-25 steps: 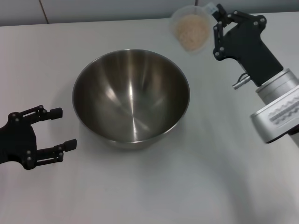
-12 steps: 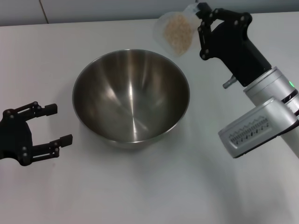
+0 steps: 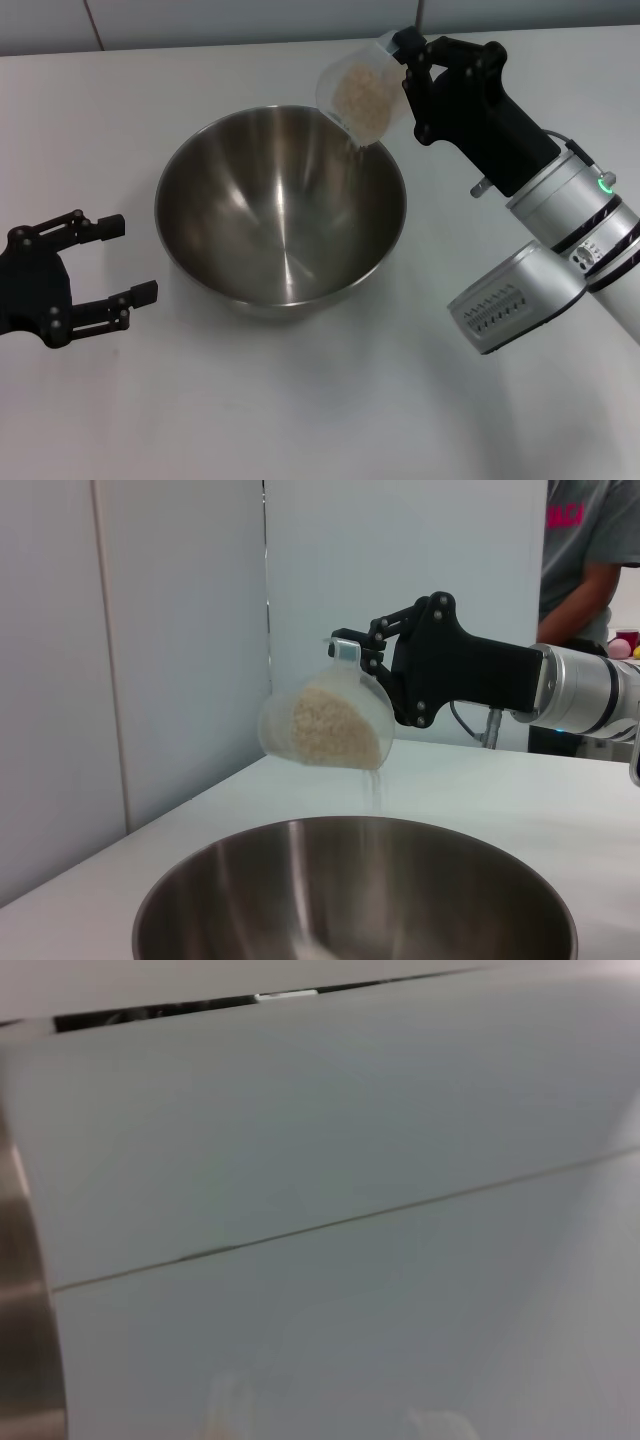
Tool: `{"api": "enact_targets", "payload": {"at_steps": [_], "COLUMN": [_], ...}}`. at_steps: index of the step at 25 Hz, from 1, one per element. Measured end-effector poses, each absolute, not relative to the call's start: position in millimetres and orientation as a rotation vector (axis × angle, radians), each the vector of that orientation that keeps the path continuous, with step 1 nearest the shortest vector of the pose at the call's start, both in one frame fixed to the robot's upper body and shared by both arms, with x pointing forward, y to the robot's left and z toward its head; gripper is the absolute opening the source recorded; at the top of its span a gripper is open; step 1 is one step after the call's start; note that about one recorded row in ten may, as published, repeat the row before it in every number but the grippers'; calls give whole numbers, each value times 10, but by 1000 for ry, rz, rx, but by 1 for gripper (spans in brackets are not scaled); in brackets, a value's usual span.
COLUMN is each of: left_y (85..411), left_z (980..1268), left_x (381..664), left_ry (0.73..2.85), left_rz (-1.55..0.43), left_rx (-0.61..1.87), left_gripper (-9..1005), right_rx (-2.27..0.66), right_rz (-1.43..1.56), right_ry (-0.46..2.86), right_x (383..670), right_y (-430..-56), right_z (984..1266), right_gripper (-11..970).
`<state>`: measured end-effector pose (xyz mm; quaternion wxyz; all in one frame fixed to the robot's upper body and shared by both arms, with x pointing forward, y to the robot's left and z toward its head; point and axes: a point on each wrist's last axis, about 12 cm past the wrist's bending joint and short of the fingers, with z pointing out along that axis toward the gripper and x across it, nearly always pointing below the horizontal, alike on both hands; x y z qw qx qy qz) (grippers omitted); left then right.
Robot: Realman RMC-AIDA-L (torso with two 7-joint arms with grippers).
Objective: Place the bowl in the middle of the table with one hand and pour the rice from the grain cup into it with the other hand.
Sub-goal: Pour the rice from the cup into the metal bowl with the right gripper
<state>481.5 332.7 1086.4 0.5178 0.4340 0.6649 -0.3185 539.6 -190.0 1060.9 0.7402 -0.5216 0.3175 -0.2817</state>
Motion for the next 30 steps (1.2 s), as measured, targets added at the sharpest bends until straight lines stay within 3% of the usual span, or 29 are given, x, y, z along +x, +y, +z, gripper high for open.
{"api": "enact_targets", "payload": {"at_steps": [30], "left_y": [3263], "left_z": [10891], "left_x": [4903], "left_ry": [1580], "left_rz": [-751], "left_rx": [1050], "left_gripper": [813], "right_rx": [-1315], "right_rz": [-813], "right_ry": [408], "right_x": [5395], "right_y": [-1738], "right_z": [10637], "right_gripper": [9]}}
